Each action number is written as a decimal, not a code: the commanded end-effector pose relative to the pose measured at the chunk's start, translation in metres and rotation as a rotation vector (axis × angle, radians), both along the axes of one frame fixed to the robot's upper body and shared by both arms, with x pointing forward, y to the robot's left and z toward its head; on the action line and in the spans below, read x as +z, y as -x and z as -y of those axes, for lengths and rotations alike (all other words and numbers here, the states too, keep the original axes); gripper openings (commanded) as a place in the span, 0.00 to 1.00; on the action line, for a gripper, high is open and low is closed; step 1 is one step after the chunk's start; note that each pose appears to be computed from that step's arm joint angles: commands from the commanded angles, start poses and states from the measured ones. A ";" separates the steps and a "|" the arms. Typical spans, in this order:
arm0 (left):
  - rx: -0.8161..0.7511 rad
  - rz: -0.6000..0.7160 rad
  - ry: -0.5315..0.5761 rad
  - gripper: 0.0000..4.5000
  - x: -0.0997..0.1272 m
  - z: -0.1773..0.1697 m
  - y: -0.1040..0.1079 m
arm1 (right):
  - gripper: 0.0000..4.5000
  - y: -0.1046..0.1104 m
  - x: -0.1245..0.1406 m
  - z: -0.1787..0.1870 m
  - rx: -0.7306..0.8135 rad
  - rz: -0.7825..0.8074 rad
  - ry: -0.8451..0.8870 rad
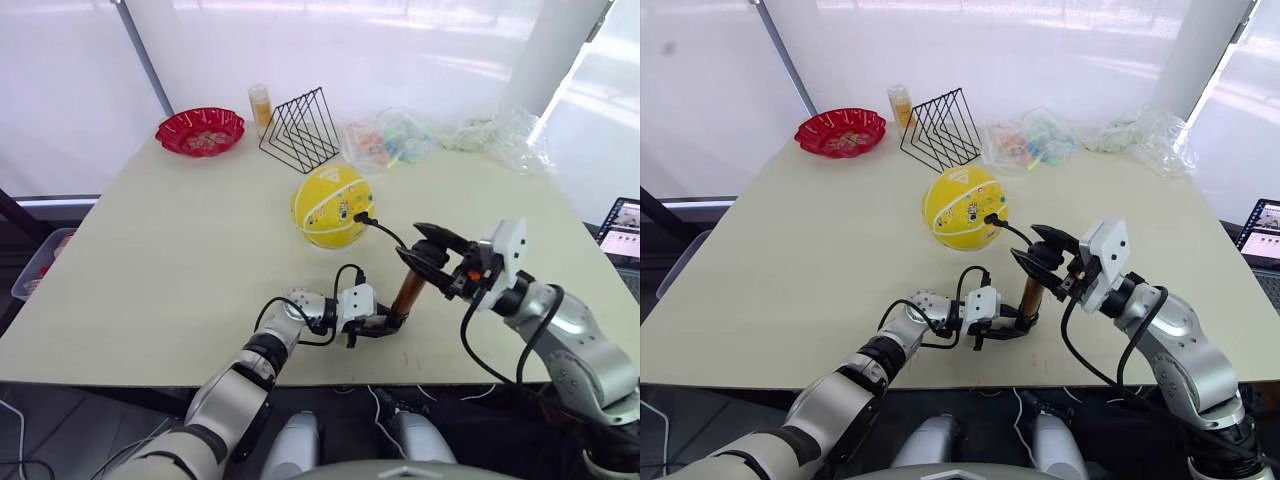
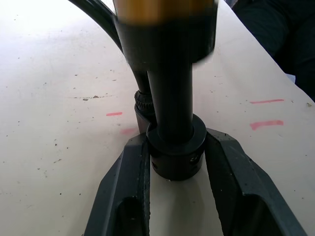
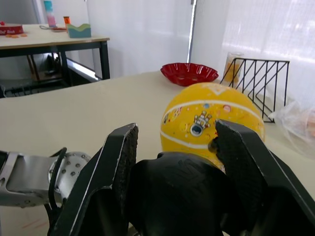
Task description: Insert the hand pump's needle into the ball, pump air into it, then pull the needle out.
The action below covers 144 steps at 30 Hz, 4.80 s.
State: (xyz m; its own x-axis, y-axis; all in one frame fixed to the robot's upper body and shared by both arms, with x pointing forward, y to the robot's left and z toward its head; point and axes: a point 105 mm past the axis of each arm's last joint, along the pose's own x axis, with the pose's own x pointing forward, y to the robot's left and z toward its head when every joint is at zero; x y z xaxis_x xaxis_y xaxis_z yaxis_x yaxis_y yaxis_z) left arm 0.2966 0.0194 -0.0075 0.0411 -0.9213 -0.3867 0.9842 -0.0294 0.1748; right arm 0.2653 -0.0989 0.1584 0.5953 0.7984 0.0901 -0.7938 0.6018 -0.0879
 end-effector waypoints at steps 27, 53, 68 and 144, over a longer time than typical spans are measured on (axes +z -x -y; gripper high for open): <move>-0.002 -0.182 -0.245 0.25 -0.058 -0.040 0.030 | 0.45 0.007 0.142 0.040 0.072 0.190 -0.114; 0.001 -0.182 -0.246 0.25 -0.059 -0.042 0.032 | 0.45 0.008 -0.065 0.006 0.055 -0.342 0.108; 0.003 -0.185 -0.245 0.25 -0.059 -0.041 0.032 | 0.45 -0.003 0.028 0.015 0.070 -0.078 -0.041; 0.056 -0.185 -0.186 0.25 -0.061 -0.044 0.035 | 0.45 0.010 0.093 0.024 0.045 0.053 0.023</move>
State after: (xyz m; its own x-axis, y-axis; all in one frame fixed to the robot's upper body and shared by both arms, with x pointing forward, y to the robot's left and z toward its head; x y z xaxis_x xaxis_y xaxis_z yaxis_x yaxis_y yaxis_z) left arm 0.2932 0.0154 -0.0015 0.0587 -0.9480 -0.3127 0.9783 -0.0078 0.2072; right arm 0.2499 -0.1187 0.2616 0.5074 0.8486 0.1497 -0.8370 0.5266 -0.1486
